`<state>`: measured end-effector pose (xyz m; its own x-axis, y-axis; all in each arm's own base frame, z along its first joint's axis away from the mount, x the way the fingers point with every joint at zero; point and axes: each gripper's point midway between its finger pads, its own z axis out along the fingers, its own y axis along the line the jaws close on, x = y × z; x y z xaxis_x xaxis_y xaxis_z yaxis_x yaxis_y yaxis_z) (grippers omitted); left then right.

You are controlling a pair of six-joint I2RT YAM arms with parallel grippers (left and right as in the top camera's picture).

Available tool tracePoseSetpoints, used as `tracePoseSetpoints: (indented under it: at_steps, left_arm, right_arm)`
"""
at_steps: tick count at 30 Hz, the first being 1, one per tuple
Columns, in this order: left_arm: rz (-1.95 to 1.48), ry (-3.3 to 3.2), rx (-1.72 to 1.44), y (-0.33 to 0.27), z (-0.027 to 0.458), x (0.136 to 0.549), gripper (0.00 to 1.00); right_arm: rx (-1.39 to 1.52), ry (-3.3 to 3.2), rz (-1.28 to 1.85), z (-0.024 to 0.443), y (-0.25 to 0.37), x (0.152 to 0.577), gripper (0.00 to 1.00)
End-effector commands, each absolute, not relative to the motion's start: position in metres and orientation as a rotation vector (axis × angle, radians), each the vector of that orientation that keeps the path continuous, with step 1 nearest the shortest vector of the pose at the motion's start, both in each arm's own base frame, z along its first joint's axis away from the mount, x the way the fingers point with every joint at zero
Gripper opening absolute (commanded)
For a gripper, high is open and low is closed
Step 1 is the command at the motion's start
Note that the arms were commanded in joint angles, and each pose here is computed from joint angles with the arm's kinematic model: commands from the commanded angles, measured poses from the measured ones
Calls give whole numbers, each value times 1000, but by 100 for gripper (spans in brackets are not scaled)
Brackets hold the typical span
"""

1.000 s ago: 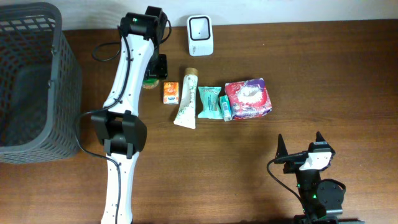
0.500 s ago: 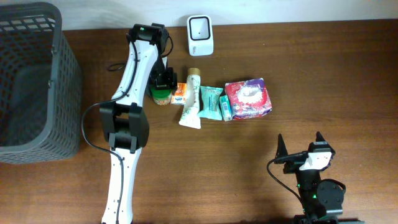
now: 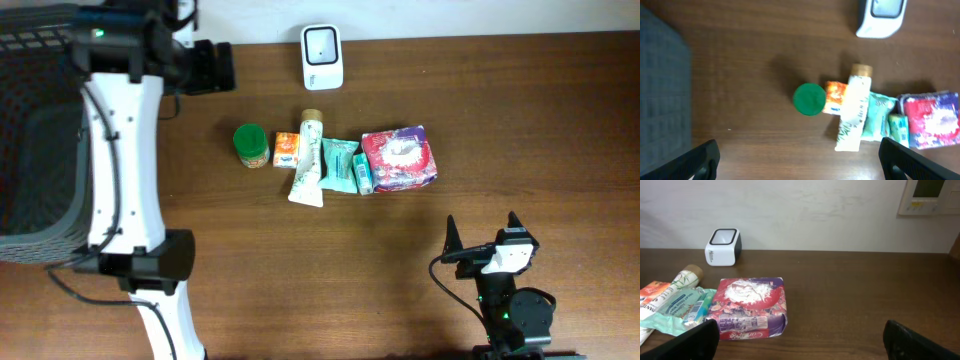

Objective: Scan the item barcode
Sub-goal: 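Retract the left arm and raise the right arm toward the items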

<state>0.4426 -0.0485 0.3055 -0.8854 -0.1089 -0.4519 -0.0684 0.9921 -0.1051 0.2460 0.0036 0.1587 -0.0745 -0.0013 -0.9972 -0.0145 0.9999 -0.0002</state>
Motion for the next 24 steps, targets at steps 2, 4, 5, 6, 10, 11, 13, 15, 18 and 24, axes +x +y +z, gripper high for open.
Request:
tracePoseSetpoints:
  at_steps: [2, 4, 5, 6, 10, 11, 13, 15, 18, 24]
  left_arm:
    - [-41, 2540, -254, 6, 350, 423, 100]
    - [-23, 2440, -525, 64, 372, 404, 99]
    - [-23, 2415, -595, 77, 375, 399, 99]
    - [-26, 2393, -665, 95, 377, 394, 99]
    - [34, 2326, -874, 148, 376, 378, 99]
    - [66, 2302, -930, 167, 377, 370, 99]
    - [132, 2273, -1012, 193, 376, 358, 99]
    - [138, 2267, -1029, 198, 375, 355, 99]
    - [137, 2258, -1025, 199, 377, 357, 99]
    - [138, 2253, -1022, 200, 378, 358, 99]
  right_arm:
    - [-8, 1650, 14, 155, 4, 246, 99]
    - [-8, 1650, 14, 155, 4, 246, 99]
    - [-8, 1650, 14, 155, 4, 246, 99]
    - [-8, 1650, 14, 155, 4, 246, 99]
    - [-8, 1650, 14, 155, 4, 246, 99]
    - [-3, 1650, 10, 155, 3, 246, 99]
    - [-8, 1650, 14, 155, 4, 246, 99]
    - [-8, 1650, 14, 155, 4, 246, 99]
    - [-2, 1608, 9, 166, 3, 247, 99]
    - [-57, 1009, 50, 306, 13, 209, 99]
